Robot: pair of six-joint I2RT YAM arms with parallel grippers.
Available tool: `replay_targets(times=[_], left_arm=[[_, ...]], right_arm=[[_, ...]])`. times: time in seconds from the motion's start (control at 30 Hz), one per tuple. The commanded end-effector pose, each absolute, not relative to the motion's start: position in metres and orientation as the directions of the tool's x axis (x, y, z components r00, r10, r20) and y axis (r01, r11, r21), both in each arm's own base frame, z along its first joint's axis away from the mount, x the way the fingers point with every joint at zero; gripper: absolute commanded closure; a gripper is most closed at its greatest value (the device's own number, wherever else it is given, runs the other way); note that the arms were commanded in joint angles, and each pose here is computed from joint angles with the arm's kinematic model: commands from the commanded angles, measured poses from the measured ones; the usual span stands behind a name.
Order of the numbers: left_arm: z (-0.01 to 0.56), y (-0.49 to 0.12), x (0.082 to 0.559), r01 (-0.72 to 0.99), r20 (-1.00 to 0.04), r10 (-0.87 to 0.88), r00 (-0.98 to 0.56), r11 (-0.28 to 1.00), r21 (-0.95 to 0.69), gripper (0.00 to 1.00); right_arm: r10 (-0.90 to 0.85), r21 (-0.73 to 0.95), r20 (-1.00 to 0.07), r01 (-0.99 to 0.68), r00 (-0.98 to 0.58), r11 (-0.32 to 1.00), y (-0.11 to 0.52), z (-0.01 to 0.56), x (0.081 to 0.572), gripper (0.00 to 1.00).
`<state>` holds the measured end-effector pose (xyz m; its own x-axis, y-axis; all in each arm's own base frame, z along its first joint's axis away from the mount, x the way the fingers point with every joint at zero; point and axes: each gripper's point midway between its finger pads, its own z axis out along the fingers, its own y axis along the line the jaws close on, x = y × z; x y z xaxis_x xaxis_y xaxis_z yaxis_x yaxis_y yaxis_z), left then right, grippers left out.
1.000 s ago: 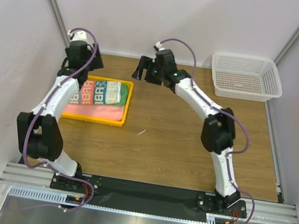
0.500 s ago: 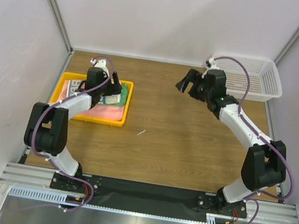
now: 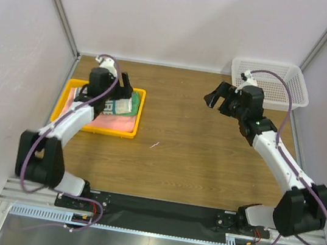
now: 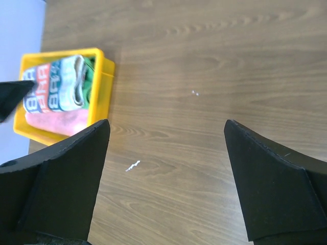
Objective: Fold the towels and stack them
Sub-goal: Neatly place the folded towel into the bin
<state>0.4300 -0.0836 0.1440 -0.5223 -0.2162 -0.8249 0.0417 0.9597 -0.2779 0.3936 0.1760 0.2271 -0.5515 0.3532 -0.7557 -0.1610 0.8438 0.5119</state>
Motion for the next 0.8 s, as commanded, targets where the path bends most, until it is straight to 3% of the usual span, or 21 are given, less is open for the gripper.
replay_targets(times=[0.0,0.1,0.3,0.5,0.63,0.77], left_arm=[[0.265,-0.073,0.415,0.087,-0.929,-0.176,-0.326,0.973,-0.215,0.15],[0.316,-0.066,0.38,0.103,-0.953,-0.16,-0.257,0.976,-0.192,0.0],[0.364,-0.041,0.303,0.049,-0.973,-0.163,-0.166,0.984,-0.173,0.0],[0.335,-0.028,0.251,0.01,-0.968,-0.205,-0.145,0.978,-0.208,0.0],[0.289,-0.022,0.23,-0.027,-0.956,-0.224,-0.191,0.974,-0.223,0.0],[0.268,-0.025,0.215,-0.017,-0.94,-0.312,-0.139,0.95,-0.312,0.0]], right_arm=[[0.357,0.474,-0.842,-0.239,-0.403,0.848,0.164,0.291,0.388,0.01],[0.357,0.445,-0.875,-0.252,-0.326,0.86,0.152,0.319,0.374,0.0],[0.334,0.372,-0.921,-0.201,-0.199,0.906,0.117,0.354,0.339,0.0],[0.329,0.349,-0.935,-0.191,-0.132,0.917,0.096,0.354,0.3,0.0],[0.376,0.401,-0.913,-0.188,-0.157,0.896,0.091,0.309,0.269,0.0],[0.452,0.479,-0.873,-0.147,-0.186,0.865,0.086,0.258,0.252,0.0]])
